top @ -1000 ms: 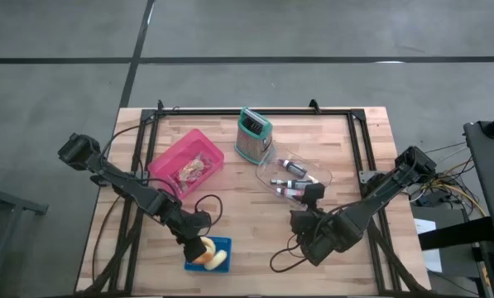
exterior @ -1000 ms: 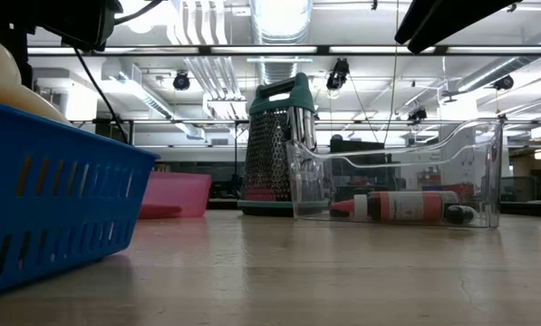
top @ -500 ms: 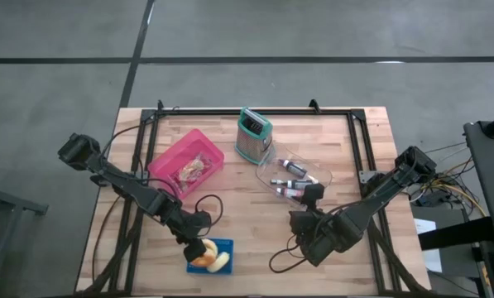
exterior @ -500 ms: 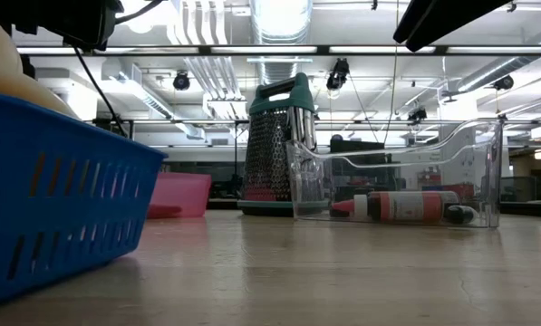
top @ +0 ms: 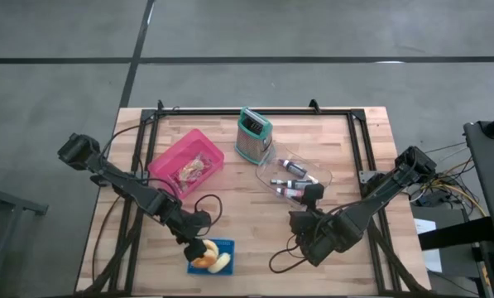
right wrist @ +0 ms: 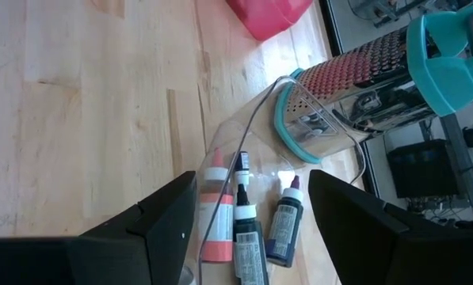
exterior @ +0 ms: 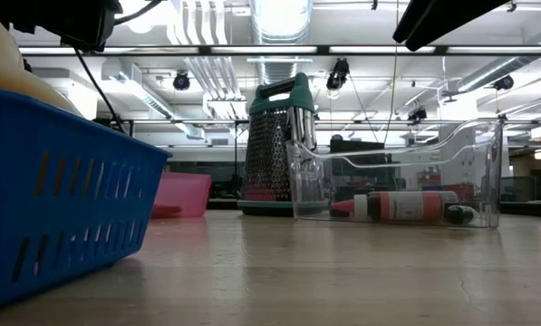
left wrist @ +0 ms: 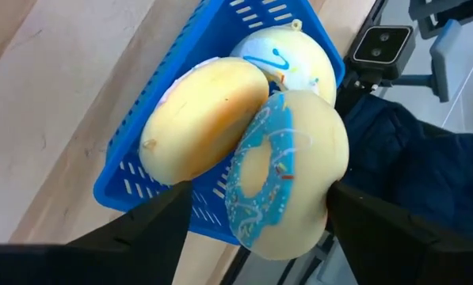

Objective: Pick & Place Food Item
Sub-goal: Put the blue donut into the blue bin, then return to Home Position

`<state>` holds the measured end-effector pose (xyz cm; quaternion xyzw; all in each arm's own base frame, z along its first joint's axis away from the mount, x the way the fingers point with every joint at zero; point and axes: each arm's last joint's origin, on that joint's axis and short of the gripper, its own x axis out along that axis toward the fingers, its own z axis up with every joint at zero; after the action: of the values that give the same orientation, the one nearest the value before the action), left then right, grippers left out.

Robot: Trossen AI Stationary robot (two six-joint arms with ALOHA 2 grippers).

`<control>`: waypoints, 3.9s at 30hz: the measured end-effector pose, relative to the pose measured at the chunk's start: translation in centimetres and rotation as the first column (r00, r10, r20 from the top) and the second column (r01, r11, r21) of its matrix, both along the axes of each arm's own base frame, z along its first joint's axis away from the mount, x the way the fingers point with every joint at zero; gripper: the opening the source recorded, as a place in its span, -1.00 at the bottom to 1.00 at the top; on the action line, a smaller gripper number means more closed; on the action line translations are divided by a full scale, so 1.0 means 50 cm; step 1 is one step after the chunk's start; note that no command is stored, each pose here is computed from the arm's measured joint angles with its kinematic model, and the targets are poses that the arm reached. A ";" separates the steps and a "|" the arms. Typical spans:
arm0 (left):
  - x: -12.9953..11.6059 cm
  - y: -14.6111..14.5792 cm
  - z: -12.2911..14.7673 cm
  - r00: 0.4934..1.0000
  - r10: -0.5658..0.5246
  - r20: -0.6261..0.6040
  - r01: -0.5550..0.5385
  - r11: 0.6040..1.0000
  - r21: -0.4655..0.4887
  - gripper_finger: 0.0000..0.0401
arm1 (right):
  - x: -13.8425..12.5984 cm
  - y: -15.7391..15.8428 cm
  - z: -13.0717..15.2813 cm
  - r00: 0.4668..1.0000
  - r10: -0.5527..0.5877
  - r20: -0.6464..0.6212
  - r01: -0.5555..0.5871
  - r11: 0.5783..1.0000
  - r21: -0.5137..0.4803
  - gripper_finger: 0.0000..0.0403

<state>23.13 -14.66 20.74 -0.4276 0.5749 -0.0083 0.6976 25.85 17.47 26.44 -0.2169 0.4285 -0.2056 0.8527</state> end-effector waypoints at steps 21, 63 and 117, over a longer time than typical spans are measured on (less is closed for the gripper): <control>-0.023 0.029 0.082 0.980 0.087 0.177 -0.079 0.995 -0.053 0.45 | 0.001 0.001 0.000 1.000 0.000 0.007 0.000 1.000 0.005 0.21; 0.000 0.083 0.171 0.687 -0.259 0.679 -0.560 0.407 0.722 0.45 | 0.007 0.006 0.002 0.999 0.000 0.042 -0.001 0.999 0.032 0.23; 0.004 0.087 0.169 0.690 -0.302 0.658 -0.520 0.425 0.741 0.16 | 0.048 0.014 0.018 0.963 -0.061 0.263 0.024 0.990 0.142 0.19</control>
<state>23.34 -10.32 29.21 0.0113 0.1347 0.1844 0.9735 28.25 18.17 27.32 -0.1187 0.3277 -0.2210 0.9109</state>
